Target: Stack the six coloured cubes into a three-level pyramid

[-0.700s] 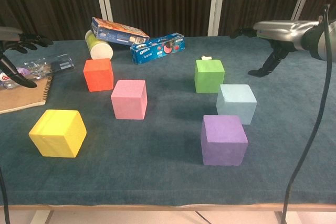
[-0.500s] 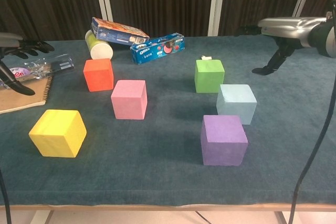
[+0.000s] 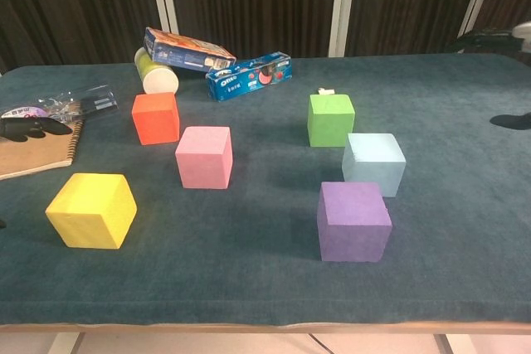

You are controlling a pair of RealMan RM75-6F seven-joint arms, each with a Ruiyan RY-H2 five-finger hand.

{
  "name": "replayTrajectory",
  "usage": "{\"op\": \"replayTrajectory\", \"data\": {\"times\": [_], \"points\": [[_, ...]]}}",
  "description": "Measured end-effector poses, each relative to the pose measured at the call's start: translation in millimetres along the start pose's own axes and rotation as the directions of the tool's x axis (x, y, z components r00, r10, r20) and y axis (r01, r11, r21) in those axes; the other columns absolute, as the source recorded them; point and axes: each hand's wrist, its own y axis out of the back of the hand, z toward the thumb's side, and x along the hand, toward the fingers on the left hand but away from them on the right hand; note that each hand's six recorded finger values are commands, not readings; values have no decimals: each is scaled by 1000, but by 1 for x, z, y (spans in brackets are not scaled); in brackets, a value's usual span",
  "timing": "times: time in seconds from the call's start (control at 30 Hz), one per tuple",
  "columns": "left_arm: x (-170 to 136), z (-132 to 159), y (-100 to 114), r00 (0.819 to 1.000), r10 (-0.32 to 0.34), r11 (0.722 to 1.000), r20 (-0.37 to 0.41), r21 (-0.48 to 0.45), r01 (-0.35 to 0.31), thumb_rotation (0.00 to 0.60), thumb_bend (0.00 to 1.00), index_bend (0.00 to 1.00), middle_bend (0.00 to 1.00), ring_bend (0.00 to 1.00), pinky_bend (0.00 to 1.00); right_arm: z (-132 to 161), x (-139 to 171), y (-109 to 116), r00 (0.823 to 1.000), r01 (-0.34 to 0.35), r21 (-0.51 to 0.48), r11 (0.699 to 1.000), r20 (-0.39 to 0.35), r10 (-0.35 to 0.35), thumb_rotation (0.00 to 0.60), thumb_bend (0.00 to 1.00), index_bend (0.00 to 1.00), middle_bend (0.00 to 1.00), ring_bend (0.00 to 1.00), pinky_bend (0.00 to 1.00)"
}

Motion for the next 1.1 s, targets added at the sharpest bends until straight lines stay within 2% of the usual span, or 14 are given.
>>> {"op": "replayTrajectory", "data": {"times": [0.33, 0.57, 0.87, 1.1], "points": [[25, 5, -24, 1000, -2, 1000, 12, -16, 2, 600, 102, 81, 0, 0, 84, -26, 25, -10, 999, -27, -35, 999, 17, 28, 600, 252, 0, 0, 0, 0], [41, 8, -29, 1000, -11, 999, 1, -49, 11, 600, 112, 280, 0, 0, 84, -34, 25, -14, 998, -50, -29, 998, 26, 50, 600, 253, 0, 0, 0, 0], [55, 14, -34, 1000, -22, 995, 13, -98, 23, 600, 114, 403, 0, 0, 84, -39, 21, -17, 996, -73, -42, 996, 37, 75, 600, 253, 0, 0, 0, 0], [61, 21, -27, 1000, 18, 986, 17, -166, -15, 600, 123, 476, 15, 0, 84, -43, 21, -18, 996, -80, -44, 996, 47, 82, 600, 252, 0, 0, 0, 0]]}}
